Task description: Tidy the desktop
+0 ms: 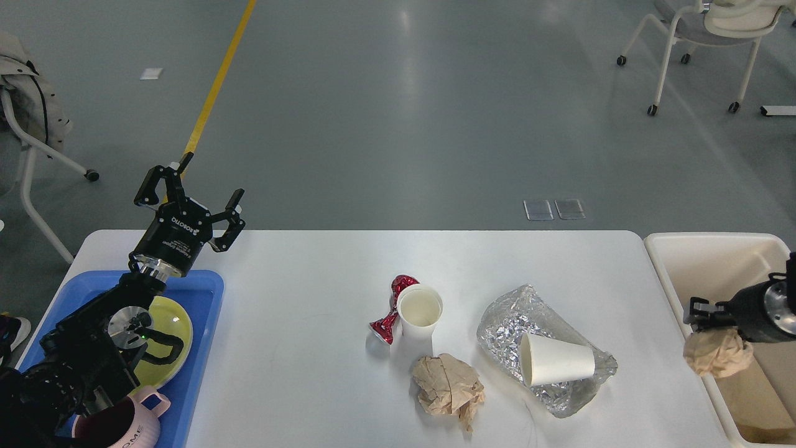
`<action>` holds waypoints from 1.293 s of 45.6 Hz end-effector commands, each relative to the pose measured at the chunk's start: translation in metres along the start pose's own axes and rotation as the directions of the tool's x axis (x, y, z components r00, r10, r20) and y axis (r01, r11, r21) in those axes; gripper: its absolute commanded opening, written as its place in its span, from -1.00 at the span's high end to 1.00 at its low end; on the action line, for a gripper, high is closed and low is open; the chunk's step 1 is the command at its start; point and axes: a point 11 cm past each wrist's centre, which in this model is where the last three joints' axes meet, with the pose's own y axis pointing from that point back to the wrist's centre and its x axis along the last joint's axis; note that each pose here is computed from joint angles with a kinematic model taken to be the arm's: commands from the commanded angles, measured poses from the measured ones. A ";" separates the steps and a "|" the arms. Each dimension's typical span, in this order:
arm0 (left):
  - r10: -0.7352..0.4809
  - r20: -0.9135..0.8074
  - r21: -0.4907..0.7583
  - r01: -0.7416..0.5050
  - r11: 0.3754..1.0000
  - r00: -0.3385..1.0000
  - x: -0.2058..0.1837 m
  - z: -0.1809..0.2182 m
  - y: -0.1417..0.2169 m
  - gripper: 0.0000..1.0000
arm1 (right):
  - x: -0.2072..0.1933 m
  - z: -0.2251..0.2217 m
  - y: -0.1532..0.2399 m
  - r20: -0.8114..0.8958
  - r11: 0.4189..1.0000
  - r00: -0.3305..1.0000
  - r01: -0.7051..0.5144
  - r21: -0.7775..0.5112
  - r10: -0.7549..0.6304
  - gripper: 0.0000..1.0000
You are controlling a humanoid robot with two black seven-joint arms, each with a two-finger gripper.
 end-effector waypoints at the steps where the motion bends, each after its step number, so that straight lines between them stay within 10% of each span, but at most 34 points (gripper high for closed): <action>1: 0.000 0.000 0.000 0.000 1.000 1.000 0.000 0.000 0.000 -1.00 | 0.065 -0.034 0.095 -0.050 0.996 0.996 -0.077 0.055 0.079 1.00; 9: 0.000 0.000 0.000 0.000 1.000 1.000 0.000 0.000 0.000 -1.00 | 0.104 -0.079 0.217 -0.193 0.981 0.963 -0.176 0.083 0.189 1.00; 15: 0.000 0.000 0.000 0.000 1.000 1.000 0.000 0.000 0.000 -1.00 | 0.112 -0.073 0.223 -0.202 0.976 0.955 -0.211 0.053 0.218 1.00; 32: -0.002 -0.001 -0.001 0.002 1.000 1.000 0.000 0.000 -0.001 -1.00 | 0.089 0.131 0.030 -0.189 0.853 0.936 -0.350 -0.387 0.298 1.00; 39: 0.000 0.000 0.000 0.000 1.000 1.000 0.000 0.000 0.000 -1.00 | 0.008 0.134 -0.086 -0.078 0.883 0.944 -0.328 -0.336 0.321 1.00; 51: 0.000 0.000 0.000 0.000 1.000 1.000 0.000 0.000 0.000 -1.00 | -0.070 0.120 -0.159 -0.147 0.886 0.942 -0.333 -0.323 0.301 1.00; 53: 0.000 0.000 0.000 0.000 1.000 1.000 0.000 0.000 0.000 -1.00 | -0.070 0.120 -0.159 -0.139 0.885 0.942 -0.336 -0.322 0.307 0.48; 55: 0.000 0.000 0.000 0.000 1.000 1.000 0.000 0.000 0.000 -1.00 | -0.069 0.120 -0.159 -0.136 0.885 0.941 -0.338 -0.320 0.311 -0.99; 59: 0.000 0.000 0.000 0.000 1.000 1.000 0.000 0.000 0.000 -1.00 | -0.065 0.120 -0.156 -0.118 0.882 0.938 -0.345 -0.320 0.324 -1.00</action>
